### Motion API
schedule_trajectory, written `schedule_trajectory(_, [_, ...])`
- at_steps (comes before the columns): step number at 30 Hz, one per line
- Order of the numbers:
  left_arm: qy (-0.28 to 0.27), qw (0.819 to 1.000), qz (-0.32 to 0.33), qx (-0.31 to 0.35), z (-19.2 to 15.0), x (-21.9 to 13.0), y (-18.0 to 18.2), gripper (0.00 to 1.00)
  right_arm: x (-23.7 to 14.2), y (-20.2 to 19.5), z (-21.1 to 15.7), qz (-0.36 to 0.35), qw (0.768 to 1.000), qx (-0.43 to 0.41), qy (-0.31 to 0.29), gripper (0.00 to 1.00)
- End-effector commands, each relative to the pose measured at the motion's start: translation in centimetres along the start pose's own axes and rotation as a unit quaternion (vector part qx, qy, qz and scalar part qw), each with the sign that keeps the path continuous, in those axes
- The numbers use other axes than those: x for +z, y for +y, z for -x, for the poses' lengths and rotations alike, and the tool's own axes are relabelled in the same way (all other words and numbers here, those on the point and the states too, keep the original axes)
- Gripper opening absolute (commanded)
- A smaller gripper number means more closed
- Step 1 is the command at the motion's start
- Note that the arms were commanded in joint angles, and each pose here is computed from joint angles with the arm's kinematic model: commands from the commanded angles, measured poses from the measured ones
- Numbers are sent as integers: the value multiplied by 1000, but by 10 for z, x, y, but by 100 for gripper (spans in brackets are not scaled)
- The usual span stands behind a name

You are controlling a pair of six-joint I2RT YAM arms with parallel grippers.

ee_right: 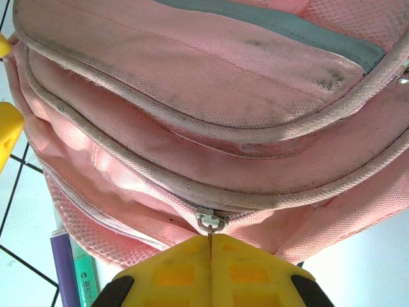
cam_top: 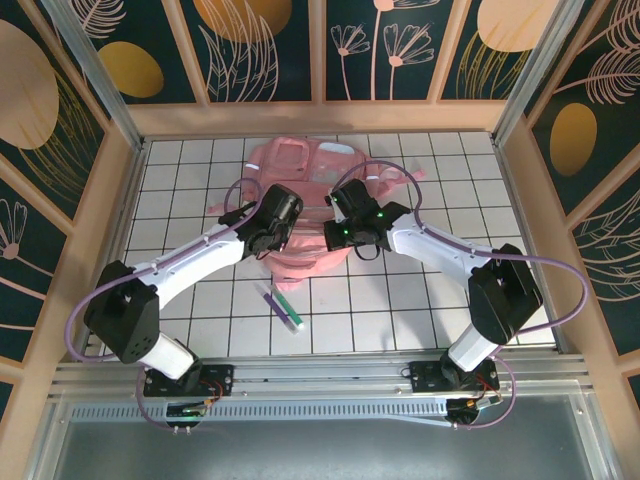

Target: Pack the student bag

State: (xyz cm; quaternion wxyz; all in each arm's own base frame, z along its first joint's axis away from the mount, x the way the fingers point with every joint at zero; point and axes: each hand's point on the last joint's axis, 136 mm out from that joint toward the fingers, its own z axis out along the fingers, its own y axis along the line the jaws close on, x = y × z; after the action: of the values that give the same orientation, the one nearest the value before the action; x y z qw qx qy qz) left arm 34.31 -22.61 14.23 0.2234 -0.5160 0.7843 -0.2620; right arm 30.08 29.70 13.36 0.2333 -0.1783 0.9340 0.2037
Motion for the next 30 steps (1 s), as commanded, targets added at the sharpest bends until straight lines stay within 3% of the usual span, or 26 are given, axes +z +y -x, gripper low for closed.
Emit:
schedule_trajectory(1, [16,1000,6,-22,-5,7,7,46,-3,7,-9,8,1000,3,13,0])
schedule_trajectory(14, [29,998,43,-42,-15,32,33,38,-2,11,-9,11,1000,0,16,0])
schedule_trajectory(18, [4,998,54,-27,-7,46,39,39,-1,16,-12,15,1000,-12,22,0])
schedule_trajectory(20, [-20,997,79,-5,6,54,48,30,0,19,-16,18,999,-19,26,0])
schedule_trajectory(23, [-12,996,94,-3,17,62,61,0,2,17,-22,13,999,-24,31,0])
schedule_trajectory(26, [-12,997,79,22,28,61,53,0,4,4,-27,-20,999,-29,33,0])
schedule_trajectory(30, [-52,992,86,73,50,38,34,0,10,-23,-32,-81,995,-47,41,0])
